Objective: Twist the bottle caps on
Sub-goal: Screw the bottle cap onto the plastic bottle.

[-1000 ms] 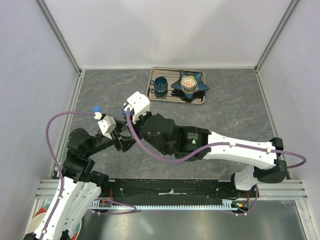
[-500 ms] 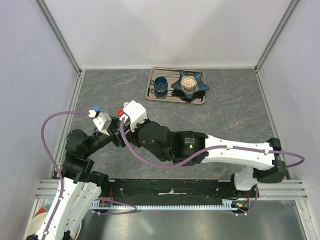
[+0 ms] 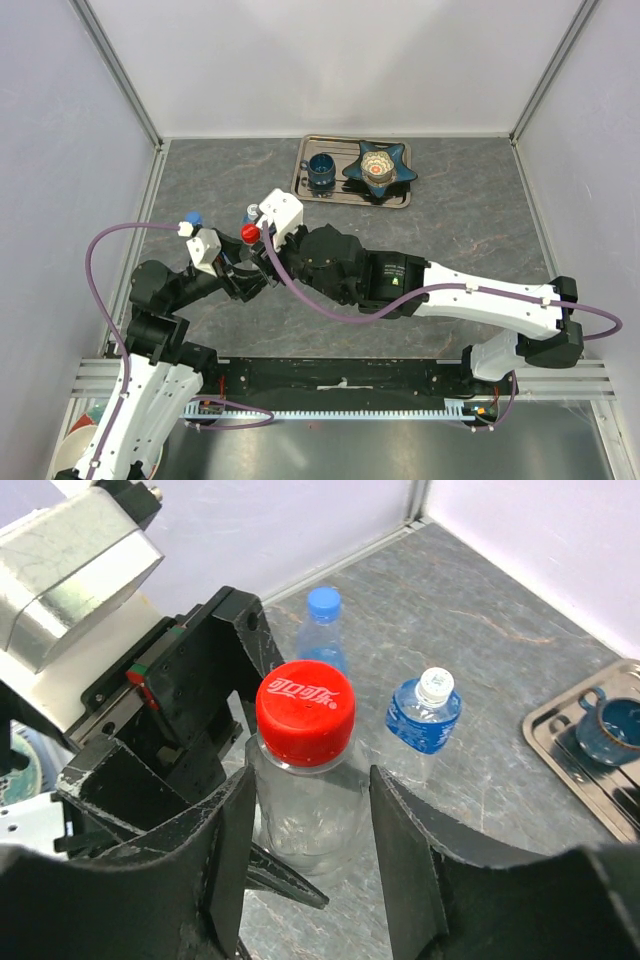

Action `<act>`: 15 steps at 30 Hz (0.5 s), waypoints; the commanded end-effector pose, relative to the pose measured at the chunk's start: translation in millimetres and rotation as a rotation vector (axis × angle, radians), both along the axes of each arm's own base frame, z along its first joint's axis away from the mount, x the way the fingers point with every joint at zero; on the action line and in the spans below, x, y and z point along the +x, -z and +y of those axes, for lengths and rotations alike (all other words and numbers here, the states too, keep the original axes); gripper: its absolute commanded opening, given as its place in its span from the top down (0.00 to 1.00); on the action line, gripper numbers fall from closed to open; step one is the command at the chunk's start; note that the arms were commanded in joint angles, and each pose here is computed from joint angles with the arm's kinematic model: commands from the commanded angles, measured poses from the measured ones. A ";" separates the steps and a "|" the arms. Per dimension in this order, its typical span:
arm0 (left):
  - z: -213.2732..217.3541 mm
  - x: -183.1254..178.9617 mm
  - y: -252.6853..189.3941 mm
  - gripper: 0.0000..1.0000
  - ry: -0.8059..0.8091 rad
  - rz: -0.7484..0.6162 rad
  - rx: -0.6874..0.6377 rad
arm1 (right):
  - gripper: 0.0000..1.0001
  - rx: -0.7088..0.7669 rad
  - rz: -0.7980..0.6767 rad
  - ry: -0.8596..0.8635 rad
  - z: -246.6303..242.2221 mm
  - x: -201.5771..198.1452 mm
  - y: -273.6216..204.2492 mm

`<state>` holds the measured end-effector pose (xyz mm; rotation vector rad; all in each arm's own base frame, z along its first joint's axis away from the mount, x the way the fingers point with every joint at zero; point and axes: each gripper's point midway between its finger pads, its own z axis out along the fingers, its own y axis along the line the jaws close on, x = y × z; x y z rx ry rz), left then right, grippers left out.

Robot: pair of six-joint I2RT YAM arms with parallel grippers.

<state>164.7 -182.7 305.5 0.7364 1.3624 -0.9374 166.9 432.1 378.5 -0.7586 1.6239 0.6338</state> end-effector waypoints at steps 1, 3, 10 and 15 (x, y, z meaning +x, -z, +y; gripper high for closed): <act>-10.9 -25.0 -7.2 0.98 0.152 -0.031 -0.010 | 0.46 0.162 -0.044 -0.075 2.2 1.5 -46.1; -11.4 -25.3 -6.5 0.98 0.159 -0.028 -0.009 | 0.48 0.162 -0.042 -0.104 6.5 -2.9 -42.5; -13.6 -31.7 -3.2 0.98 0.199 -0.020 -0.008 | 0.50 0.205 -0.063 -0.148 6.5 -5.6 -49.9; -14.9 -38.4 -3.3 0.98 0.233 -0.023 -0.006 | 0.49 0.260 -0.060 -0.188 10.0 -1.9 -57.4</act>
